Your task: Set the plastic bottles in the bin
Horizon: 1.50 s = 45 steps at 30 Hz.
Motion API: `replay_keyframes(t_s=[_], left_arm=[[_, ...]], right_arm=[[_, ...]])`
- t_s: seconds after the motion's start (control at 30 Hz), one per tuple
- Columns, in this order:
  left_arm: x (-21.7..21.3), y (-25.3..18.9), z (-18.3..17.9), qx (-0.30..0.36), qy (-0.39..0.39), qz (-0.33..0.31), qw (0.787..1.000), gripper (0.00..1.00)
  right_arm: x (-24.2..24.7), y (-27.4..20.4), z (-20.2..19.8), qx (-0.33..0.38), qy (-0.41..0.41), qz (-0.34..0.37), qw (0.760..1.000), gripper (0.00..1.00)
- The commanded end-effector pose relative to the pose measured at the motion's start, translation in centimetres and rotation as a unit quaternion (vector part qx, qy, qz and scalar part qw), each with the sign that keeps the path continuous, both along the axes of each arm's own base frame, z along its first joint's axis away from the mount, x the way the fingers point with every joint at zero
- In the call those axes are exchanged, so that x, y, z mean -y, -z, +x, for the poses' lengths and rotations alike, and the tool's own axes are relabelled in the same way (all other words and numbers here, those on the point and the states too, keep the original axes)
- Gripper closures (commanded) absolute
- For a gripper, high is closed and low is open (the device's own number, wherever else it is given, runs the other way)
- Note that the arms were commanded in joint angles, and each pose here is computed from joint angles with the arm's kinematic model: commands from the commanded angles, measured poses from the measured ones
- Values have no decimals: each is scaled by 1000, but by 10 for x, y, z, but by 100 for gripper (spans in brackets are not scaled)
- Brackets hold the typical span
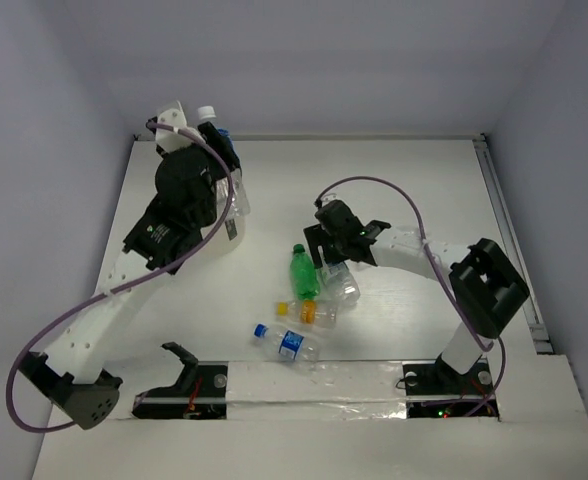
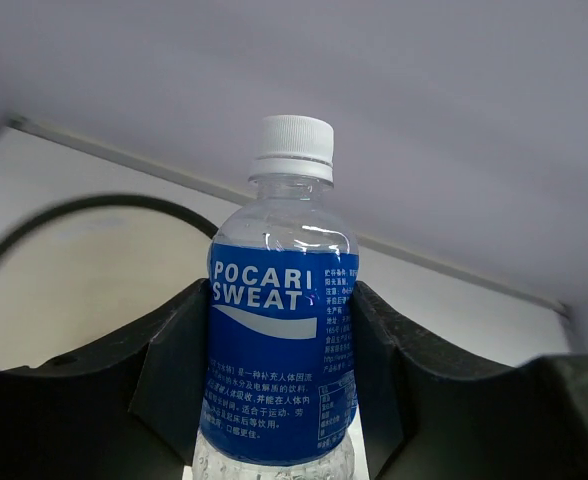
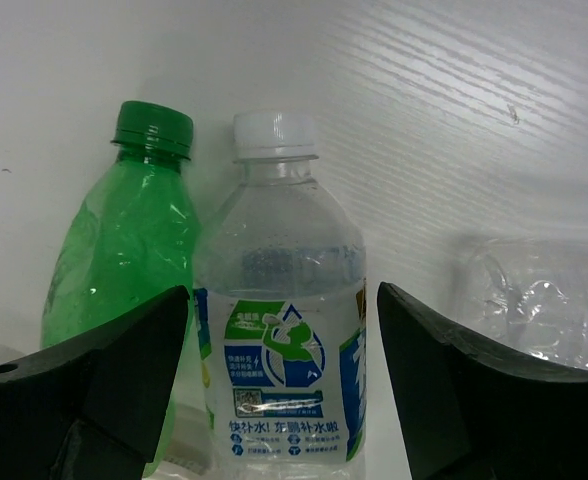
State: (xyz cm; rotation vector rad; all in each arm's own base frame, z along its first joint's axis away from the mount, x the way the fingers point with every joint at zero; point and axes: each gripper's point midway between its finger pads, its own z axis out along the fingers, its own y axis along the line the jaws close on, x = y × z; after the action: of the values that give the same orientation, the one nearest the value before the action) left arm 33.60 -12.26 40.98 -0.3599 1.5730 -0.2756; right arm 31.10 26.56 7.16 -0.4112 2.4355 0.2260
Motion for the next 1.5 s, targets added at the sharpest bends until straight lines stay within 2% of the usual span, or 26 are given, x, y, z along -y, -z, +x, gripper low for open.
replay_keyframes(t_s=[0.0, 0.1, 0.27, 0.33, 0.5, 0.67, 0.8, 0.9, 0.93, 1.03, 1.13, 1.3, 1.43, 1.47], left_arm=[[-50, -29, 10, 19, -111, 45, 993, 65], [-83, -39, 24, 21, -184, 83, 979, 65], [-114, -40, 46, 33, -259, 130, 956, 65], [-123, -42, 52, 53, -284, 122, 950, 66], [-128, -25, 60, 61, -316, 154, 934, 67], [-132, -9, 67, 83, -335, 157, 925, 67], [-132, 30, 71, 66, -340, 167, 923, 65], [-130, 51, 76, 52, -336, 172, 924, 52], [-128, 57, 77, 43, -333, 176, 925, 42], [-123, 57, 82, 48, -321, 156, 933, 23], [-118, 48, 86, 50, -305, 140, 941, 11], [-107, 14, 84, 70, -262, 112, 956, 6], [-99, -28, 66, 107, -213, 64, 969, 7], [-97, -35, 62, 105, -200, 50, 973, 7]], right_arm=[[-12, -3, 7, 11, -14, 1, 1000, 20], [-10, -1, 9, 14, -9, -5, 1000, 21], [-11, -5, 9, 20, -9, 4, 1000, 29], [-11, -6, 10, 23, -8, 6, 1000, 34], [-9, -9, 11, 32, -1, 10, 999, 38], [-10, -36, 11, 60, 2, 42, 997, 39], [-6, -66, 10, 91, 11, 72, 993, 39], [2, -93, 8, 120, 22, 90, 988, 40], [4, -101, 7, 127, 26, 94, 987, 40], [12, -135, 4, 159, 36, 118, 980, 40], [17, -173, -1, 191, 37, 151, 969, 40], [7, -243, -12, 244, 2, 239, 940, 40], [-19, -300, -25, 279, -61, 337, 897, 40], [-28, -324, -27, 298, -77, 375, 874, 40]])
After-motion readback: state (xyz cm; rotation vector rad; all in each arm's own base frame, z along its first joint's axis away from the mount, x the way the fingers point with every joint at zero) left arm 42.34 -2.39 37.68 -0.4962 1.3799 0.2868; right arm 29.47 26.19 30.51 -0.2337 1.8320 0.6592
